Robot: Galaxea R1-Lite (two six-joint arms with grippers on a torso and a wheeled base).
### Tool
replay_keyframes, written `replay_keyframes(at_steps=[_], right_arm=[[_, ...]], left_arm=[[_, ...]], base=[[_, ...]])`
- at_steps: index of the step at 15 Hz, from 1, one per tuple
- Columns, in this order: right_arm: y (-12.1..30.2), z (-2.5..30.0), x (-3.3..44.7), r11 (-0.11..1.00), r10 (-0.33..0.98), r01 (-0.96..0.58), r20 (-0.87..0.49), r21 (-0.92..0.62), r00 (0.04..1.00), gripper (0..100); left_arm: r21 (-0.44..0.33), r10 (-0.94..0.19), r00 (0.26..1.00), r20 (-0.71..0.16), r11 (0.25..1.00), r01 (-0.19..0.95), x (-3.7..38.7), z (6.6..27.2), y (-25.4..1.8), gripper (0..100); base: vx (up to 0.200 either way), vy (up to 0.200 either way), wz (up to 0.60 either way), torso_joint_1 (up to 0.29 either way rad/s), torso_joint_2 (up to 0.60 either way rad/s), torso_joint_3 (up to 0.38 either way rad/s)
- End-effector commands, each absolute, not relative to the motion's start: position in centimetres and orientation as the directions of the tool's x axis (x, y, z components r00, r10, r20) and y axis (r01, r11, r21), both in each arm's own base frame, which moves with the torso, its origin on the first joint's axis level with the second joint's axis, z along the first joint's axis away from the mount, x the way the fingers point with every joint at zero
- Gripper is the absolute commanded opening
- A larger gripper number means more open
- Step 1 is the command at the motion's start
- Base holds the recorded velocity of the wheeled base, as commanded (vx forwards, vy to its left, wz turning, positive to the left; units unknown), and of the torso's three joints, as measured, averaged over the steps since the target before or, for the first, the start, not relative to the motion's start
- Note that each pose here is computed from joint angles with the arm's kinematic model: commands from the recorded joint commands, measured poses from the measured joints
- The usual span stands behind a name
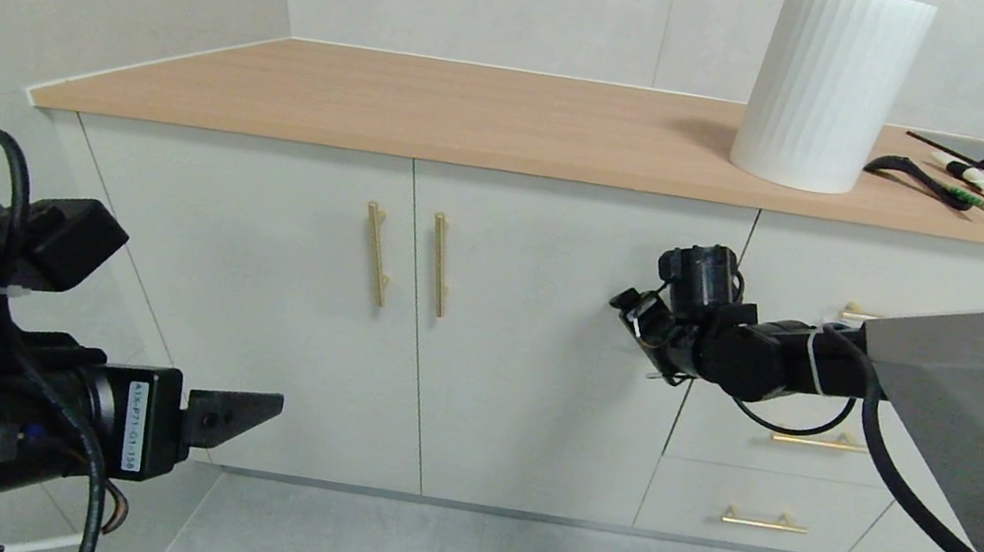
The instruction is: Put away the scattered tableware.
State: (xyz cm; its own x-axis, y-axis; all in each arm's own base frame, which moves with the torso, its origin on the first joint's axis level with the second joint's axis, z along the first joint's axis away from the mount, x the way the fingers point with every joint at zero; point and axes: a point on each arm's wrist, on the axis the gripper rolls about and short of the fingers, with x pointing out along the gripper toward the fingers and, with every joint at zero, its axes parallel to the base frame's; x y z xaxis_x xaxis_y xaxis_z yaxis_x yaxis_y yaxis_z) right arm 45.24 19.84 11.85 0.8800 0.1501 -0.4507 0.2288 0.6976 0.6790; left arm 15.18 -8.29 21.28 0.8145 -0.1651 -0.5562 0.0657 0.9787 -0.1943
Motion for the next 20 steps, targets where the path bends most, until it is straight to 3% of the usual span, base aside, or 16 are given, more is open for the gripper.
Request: replay_keyframes(at_steps=[1, 7, 11, 13, 16, 20], right_arm=[[19.8, 11.7, 45.3, 0.697, 0.147, 0.231, -0.45, 0.679, 0.881, 100], [20.5, 12.6, 42.3, 0.724, 0.203, 0.211, -0.495, 0.656, 0.845, 100], [18.5, 13.5, 36.1, 0.799, 0.453, -0.029, -0.57, 0.6, 0.686, 100], [17.7, 13.4, 34.2, 0.818, 0.503, -0.155, -0.557, 0.554, 0.661, 100], [17.5, 14.5, 31.2, 0.822, 0.538, -0.29, -0.5, 0.491, 0.679, 100], [14.0, 20.3, 24.9, 0.853, 0.487, -0.344, -0.36, 0.393, 0.796, 100]], left_arm=[[-0.194, -0.164, 0.814, -0.557, 0.979, 0.065, 15.2, 21.3, -8.3, 100], [-0.185, -0.163, 0.814, -0.557, 0.98, 0.069, 15.2, 21.2, -8.3, 100], [-0.182, -0.163, 0.814, -0.557, 0.981, 0.072, 15.1, 21.2, -8.2, 100], [-0.18, -0.156, 0.818, -0.554, 0.981, 0.066, 15.0, 21.2, -8.2, 100], [-0.145, -0.115, 0.836, -0.536, 0.988, 0.043, 14.8, 21.5, -7.9, 100], [-0.1, -0.107, 0.878, -0.466, 0.993, 0.068, 12.6, 22.4, -6.4, 100]], base=[[0.0, 0.0, 0.0, 0.0, 0.0, 0.0], [0.0, 0.0, 0.0, 0.0, 0.0, 0.0], [0.0, 0.0, 0.0, 0.0, 0.0, 0.0], [0.0, 0.0, 0.0, 0.0, 0.0, 0.0], [0.0, 0.0, 0.0, 0.0, 0.0, 0.0], [0.0, 0.0, 0.0, 0.0, 0.0, 0.0]])
